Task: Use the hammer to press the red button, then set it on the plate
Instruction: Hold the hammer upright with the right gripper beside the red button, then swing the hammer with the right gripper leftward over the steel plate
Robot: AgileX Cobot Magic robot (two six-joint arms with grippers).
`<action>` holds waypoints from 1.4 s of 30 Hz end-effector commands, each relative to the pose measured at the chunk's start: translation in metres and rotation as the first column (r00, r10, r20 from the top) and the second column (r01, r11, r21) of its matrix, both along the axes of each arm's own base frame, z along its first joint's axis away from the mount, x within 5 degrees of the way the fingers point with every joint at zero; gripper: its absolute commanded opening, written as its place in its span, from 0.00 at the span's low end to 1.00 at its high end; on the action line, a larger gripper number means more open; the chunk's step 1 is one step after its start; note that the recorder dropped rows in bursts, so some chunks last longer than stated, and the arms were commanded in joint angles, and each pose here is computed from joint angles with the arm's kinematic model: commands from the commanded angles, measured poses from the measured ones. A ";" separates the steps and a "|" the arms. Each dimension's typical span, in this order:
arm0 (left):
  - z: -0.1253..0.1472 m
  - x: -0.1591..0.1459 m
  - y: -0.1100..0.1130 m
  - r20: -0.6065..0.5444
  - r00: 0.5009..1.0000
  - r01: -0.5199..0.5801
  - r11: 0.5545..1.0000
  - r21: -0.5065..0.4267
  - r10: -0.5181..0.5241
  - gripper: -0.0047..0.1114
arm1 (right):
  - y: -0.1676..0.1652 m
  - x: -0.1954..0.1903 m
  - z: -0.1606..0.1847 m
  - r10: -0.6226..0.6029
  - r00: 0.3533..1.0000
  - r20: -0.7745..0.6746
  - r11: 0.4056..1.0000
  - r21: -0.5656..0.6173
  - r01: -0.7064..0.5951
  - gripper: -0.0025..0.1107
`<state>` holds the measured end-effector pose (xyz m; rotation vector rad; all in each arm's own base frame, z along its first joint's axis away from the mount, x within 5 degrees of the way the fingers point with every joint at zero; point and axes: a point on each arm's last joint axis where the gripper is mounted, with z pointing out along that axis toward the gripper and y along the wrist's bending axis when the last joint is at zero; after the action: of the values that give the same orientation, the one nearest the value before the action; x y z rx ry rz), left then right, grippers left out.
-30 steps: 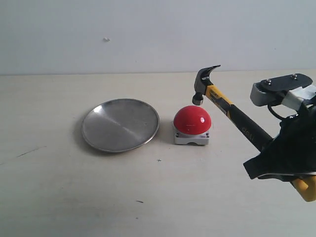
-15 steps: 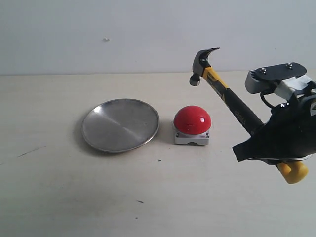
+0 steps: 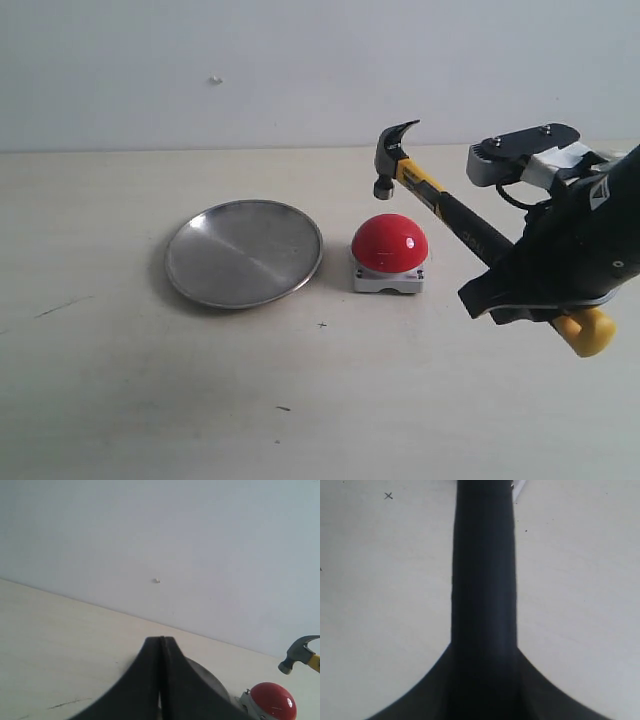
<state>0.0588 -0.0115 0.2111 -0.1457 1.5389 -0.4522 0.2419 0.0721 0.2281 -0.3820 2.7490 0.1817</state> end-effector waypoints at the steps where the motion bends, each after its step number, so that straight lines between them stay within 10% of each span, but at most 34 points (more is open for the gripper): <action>1: 0.000 0.000 0.000 0.004 1.000 0.002 1.000 0.004 -0.002 0.04 | 0.000 0.006 0.008 0.007 0.998 0.059 1.000 0.000 -0.007 0.02; 21: -0.001 -0.001 0.000 0.003 1.000 0.003 1.000 0.006 -0.003 0.04 | -0.005 -0.004 0.099 0.003 0.954 0.299 0.999 0.031 -0.013 0.02; 31: -0.001 -0.001 0.000 0.002 1.000 0.005 1.000 0.009 -0.005 0.04 | -0.004 -0.003 -0.034 -0.008 0.989 -0.148 0.998 -0.068 -0.002 0.02; 38: -0.001 -0.001 0.000 0.002 1.000 0.005 1.000 0.009 -0.005 0.04 | 0.012 -0.002 0.028 -0.054 0.988 0.145 0.973 0.228 0.020 0.02; 42: -0.001 -0.001 0.000 0.002 1.000 0.005 1.000 0.009 -0.005 0.04 | 0.037 0.005 0.035 -0.093 0.962 0.256 0.819 0.569 -0.072 0.02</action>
<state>0.0588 -0.0117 0.2110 -0.1430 1.5403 -0.4517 0.2357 0.1027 0.2500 -0.2836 2.5105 0.7306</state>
